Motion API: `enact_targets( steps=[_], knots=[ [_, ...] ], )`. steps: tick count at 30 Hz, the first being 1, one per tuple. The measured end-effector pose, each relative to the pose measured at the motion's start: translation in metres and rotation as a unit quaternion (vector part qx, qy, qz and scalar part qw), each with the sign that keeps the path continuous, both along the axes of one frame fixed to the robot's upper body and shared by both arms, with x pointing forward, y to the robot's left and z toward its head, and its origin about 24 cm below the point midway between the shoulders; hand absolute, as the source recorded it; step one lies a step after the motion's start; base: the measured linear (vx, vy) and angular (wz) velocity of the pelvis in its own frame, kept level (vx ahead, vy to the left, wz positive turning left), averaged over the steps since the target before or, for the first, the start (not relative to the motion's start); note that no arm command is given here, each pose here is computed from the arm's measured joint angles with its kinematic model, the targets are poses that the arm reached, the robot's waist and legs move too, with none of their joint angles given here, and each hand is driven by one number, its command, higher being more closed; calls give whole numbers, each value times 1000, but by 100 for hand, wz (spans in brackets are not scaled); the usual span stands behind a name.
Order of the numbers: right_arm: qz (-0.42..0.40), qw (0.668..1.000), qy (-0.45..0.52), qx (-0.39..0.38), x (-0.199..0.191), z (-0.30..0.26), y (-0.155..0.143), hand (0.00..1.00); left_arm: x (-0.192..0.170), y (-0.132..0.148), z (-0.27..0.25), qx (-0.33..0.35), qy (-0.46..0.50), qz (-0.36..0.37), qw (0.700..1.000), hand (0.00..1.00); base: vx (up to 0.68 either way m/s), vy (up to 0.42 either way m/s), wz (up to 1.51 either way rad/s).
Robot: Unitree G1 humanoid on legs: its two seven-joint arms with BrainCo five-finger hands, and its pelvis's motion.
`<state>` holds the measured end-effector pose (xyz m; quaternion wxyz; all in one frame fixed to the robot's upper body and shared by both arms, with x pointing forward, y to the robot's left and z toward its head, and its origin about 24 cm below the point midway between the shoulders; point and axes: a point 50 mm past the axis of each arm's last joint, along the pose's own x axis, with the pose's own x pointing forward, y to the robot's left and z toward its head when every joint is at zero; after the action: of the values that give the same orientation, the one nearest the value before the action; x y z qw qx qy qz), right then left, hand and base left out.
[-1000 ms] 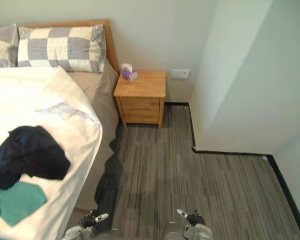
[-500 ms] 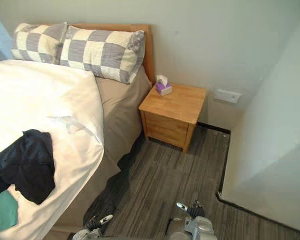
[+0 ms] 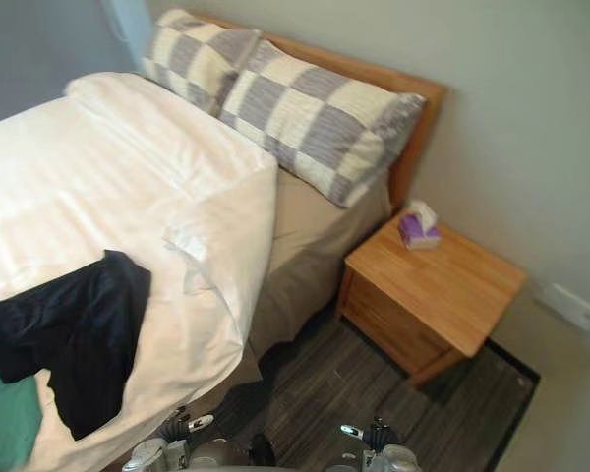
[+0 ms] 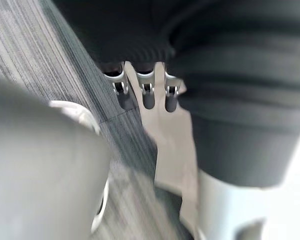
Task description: Tidy the bed and pick cloth on bed and put in laundry
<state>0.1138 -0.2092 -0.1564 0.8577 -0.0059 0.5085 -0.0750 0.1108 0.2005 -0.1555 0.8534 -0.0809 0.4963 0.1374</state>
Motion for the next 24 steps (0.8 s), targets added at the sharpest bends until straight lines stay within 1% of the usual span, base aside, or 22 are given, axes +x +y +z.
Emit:
enact_targets(
  steps=[3, 6, 7, 8, 9, 11, 13, 14, 16, 17, 19, 20, 21, 23, 24],
  knots=[
    [10, 1000, 14, 5, -11, -3, 2, 0, 5, 3, 2, 2, -6, 1, 1000, 0, 183, -141, 175],
    [6, 1000, 23, 16, -22, -6, 5, 0, 6, 1, 2, 3, -10, -3, 1000, 0, 205, -298, 205],
    [14, 999, 26, 35, -25, -9, 15, 0, 8, 10, 5, 17, -21, 2, 1000, 0, 415, -488, 145],
    [68, 997, -2, 31, -1, -1, 7, 0, 0, -9, 2, 2, -36, 12, 999, 0, 393, -428, 109],
    [85, 996, -7, 38, 4, 0, 13, 0, -1, -9, 1, 1, -38, 14, 999, 0, 343, -304, 46],
    [91, 994, -9, 53, 5, -1, 24, 0, 0, -10, 2, 1, -42, 10, 999, 0, 122, -81, 5],
    [97, 994, -12, 58, 9, -1, 28, 0, 1, -5, 3, 5, -46, 4, 999, 0, 83, -23, 28],
    [72, 995, -7, 64, 7, -2, 26, 0, 1, -4, 3, 7, -45, -5, 999, 0, 34, 15, 57],
    [-41, 995, 27, 85, -8, -7, 18, 0, 2, -6, 3, 4, -45, -17, 999, 0, 44, 64, 40],
    [-69, 993, 34, 91, -13, -8, 19, 0, 1, -7, 2, 4, -41, -20, 999, 0, 57, 95, 9],
    [-171, 978, 48, 107, -26, -12, 21, 0, -4, -2, 1, 8, -26, -22, 999, 0, 58, 99, 2],
    [-231, 966, 57, 102, -35, -14, 19, 0, -6, 0, -1, 8, -17, -23, 1000, 0, 20, 86, 1],
    [-262, 958, 63, 95, -40, -14, 16, 0, -7, 0, -1, 8, -13, -25, 1000, 0, -3, 76, 0],
    [-380, 921, 72, 54, -57, -13, -4, 0, -8, 4, -1, 13, -4, -36, 999, 0, -48, 56, -5],
    [-423, 903, 72, 32, -62, -12, -14, 0, -10, 4, -2, 11, 1, -36, 999, 0, -73, 32, -9]
  ],
)
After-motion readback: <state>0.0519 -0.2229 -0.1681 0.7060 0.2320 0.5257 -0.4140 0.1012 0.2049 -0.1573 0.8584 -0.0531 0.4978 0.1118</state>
